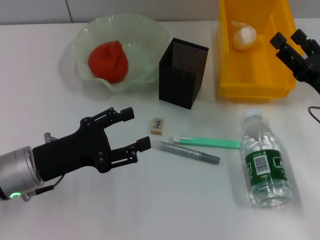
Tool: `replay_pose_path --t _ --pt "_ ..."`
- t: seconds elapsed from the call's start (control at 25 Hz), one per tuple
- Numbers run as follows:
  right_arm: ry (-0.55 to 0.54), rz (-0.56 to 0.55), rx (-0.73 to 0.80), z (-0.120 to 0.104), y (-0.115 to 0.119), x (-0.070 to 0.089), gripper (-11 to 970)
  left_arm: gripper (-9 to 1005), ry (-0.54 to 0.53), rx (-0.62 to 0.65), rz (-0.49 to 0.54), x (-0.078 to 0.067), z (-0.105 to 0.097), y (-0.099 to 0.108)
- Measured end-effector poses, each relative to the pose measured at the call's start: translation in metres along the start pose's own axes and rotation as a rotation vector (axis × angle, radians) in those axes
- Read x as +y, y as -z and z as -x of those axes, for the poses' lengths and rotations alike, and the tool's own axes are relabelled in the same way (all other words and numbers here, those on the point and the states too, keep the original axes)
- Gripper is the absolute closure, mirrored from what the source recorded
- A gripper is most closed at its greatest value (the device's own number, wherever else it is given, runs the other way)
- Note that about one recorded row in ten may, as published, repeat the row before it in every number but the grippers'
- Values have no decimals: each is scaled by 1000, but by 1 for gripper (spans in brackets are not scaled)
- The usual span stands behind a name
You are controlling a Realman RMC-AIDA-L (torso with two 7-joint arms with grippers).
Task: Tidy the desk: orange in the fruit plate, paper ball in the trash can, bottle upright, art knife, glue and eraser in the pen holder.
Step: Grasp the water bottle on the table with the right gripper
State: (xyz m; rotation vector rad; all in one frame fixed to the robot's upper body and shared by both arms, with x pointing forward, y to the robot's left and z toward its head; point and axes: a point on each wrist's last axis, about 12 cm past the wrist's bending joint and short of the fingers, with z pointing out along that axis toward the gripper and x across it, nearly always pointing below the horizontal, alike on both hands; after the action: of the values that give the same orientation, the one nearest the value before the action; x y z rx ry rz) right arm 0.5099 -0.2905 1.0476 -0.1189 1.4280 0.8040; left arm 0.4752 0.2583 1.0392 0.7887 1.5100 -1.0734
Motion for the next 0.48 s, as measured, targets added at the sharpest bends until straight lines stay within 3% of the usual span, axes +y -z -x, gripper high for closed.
replay_pose_path --t 0.2,0.48 --pt "-27 134 49 15 7 2 150 163 -14 11 -9 1 1 0" --pt "-48 340 270 49 17 -1 150 163 -37 39 -27 1 1 0"
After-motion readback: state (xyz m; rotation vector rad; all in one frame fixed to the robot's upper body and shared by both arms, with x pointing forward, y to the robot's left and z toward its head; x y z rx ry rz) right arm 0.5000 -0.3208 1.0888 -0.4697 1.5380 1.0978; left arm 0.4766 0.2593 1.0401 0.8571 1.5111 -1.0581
